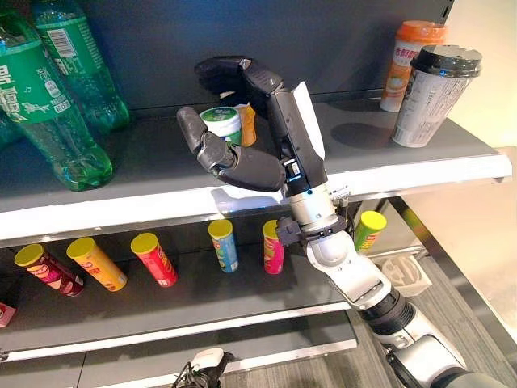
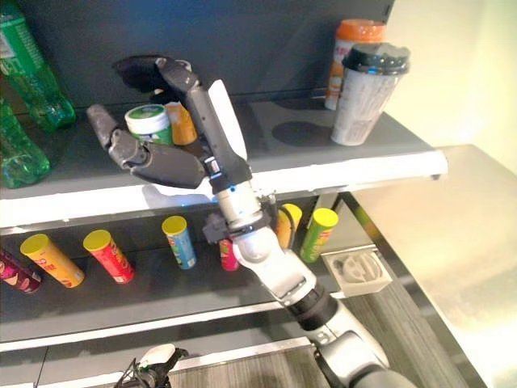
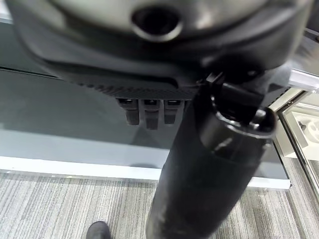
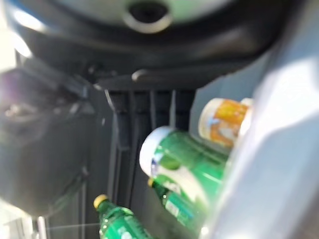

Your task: Put the goods on the table back onto the shelves and tidy them up.

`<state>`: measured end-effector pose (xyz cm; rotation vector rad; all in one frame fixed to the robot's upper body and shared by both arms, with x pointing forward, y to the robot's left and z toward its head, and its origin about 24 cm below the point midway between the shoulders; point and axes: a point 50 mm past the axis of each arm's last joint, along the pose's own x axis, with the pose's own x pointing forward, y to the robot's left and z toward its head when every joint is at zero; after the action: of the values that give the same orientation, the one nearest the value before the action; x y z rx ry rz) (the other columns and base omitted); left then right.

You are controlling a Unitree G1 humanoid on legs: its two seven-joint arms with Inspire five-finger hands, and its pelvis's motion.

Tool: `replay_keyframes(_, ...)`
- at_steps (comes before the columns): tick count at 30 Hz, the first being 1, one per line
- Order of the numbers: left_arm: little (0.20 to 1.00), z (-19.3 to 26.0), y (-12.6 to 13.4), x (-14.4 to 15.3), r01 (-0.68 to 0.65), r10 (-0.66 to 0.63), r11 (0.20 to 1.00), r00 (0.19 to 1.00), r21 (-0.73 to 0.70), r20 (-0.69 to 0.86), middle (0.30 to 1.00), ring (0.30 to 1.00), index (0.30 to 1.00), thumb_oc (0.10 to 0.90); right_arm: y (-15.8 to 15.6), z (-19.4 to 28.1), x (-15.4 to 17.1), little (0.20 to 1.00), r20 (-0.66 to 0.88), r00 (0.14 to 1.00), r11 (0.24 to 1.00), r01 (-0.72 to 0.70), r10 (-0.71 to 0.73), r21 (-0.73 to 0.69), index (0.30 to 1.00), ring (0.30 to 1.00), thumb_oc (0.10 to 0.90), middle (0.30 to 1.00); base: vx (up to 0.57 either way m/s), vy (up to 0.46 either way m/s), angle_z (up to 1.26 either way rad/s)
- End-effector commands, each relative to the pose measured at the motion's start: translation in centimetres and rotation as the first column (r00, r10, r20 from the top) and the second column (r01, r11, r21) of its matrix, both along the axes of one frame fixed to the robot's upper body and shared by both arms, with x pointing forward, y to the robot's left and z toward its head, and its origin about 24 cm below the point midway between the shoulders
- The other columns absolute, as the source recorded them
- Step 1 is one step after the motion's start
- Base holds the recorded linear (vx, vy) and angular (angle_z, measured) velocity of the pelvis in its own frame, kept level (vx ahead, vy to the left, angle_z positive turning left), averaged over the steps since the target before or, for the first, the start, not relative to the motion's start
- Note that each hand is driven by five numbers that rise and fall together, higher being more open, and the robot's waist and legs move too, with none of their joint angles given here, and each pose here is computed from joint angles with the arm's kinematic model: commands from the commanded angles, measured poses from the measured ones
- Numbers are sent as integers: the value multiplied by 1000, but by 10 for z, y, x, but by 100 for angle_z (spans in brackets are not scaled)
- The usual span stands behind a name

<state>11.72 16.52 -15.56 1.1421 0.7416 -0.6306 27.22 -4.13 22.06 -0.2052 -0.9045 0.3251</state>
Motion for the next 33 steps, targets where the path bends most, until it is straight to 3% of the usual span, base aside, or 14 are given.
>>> replay_keyframes(1, 900, 5, 13, 14, 30, -34, 998, 997, 58, 67, 900, 900, 900, 800, 1, 17, 3, 505, 52, 999, 997, 1, -5, 76, 505, 505, 536, 505, 0, 0, 0)
replay_keyframes(6, 900, 5, 14, 15, 29, -33, 998, 997, 62, 72, 900, 900, 900, 800, -2, 18, 4, 486, 58, 998, 995, 17, -22, 94, 486, 486, 524, 486, 0, 0, 0)
replay_keyframes(12, 900, 6, 15, 15, 26, -31, 997, 997, 67, 76, 900, 900, 900, 800, -14, 27, 1, 575, 105, 992, 990, 53, -67, 135, 575, 575, 584, 575, 0, 0, 0)
replay_keyframes(13, 900, 6, 15, 15, 30, -35, 997, 996, 68, 77, 900, 900, 900, 800, -17, 30, -1, 846, 123, 989, 987, 62, -80, 146, 846, 846, 764, 846, 0, 0, 0)
replay_keyframes(14, 900, 6, 15, 15, 30, -35, 997, 996, 68, 77, 900, 900, 900, 800, -17, 30, -1, 900, 123, 989, 987, 62, -80, 146, 900, 900, 800, 900, 0, 0, 0)
replay_keyframes(33, 900, 7, 16, 19, 16, -22, 998, 996, 62, 89, 900, 900, 900, 800, -44, 74, -28, 900, 374, 905, 959, 105, -202, 262, 900, 900, 800, 900, -2, 3, -2)
